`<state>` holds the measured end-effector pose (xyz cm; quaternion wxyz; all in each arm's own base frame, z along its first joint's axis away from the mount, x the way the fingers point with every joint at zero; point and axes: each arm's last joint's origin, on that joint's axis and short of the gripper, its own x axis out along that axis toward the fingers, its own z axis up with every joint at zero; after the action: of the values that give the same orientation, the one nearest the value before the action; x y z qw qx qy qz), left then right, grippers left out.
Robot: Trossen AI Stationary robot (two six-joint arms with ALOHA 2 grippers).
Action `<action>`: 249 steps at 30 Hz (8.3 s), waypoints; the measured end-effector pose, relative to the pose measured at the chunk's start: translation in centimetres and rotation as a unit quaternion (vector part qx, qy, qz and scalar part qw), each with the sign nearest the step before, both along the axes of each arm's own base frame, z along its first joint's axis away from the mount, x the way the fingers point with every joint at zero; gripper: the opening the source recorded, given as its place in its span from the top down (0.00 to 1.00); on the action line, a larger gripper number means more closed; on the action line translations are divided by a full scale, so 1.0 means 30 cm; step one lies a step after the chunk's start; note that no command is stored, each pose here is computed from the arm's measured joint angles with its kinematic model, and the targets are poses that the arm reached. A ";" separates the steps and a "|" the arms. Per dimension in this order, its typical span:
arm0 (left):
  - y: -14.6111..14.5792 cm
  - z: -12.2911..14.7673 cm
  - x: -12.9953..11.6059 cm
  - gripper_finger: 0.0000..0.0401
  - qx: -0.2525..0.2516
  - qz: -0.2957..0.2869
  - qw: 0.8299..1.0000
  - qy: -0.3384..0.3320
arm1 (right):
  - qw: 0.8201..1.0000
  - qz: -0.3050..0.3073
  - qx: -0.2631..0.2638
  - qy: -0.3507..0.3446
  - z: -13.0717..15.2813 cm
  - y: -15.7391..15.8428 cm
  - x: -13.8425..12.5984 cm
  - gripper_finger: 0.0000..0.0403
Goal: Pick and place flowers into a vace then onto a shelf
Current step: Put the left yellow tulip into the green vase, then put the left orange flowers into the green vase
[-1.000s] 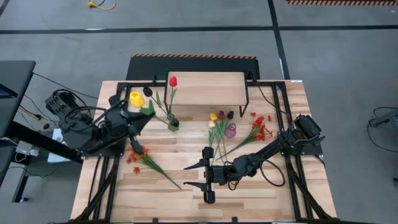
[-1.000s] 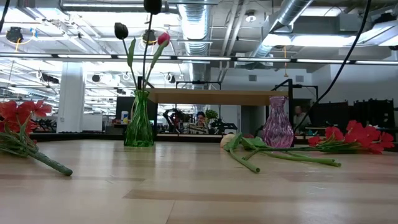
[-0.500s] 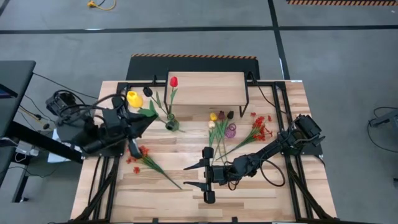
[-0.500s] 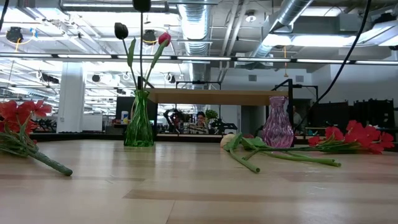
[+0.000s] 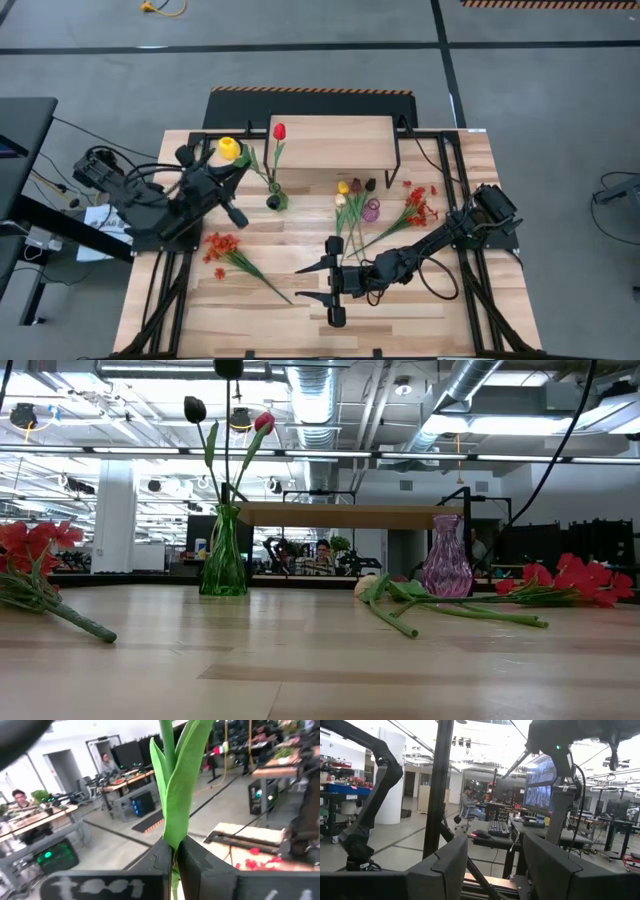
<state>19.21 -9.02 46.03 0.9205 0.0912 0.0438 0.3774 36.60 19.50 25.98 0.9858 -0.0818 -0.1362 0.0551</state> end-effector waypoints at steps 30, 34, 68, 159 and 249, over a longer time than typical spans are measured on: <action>0.149 -0.356 -0.092 1.00 -0.054 0.002 0.997 -0.053 | 1.000 -0.006 0.006 0.013 -0.008 -0.023 0.014 0.56; 0.156 -0.370 -0.087 1.00 -0.052 0.005 0.998 -0.047 | 1.000 -0.006 0.006 0.013 -0.008 -0.023 0.014 0.56; 0.205 -0.439 -0.067 0.91 -0.119 -0.012 0.993 -0.016 | 1.000 -0.006 0.006 0.013 -0.008 -0.023 0.014 0.56; 0.045 -0.304 -0.188 0.45 -0.152 -0.347 0.921 0.092 | 0.890 -0.037 0.084 0.446 -0.460 -0.040 0.416 0.70; 0.003 -0.351 -0.123 0.45 -0.113 -0.329 0.926 0.145 | 0.840 -0.070 0.096 0.529 -0.581 -0.135 0.467 0.61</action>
<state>15.52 -8.94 35.52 0.9807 0.0498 0.1868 0.0290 50.60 15.45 8.55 0.9122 0.0455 0.4072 0.0074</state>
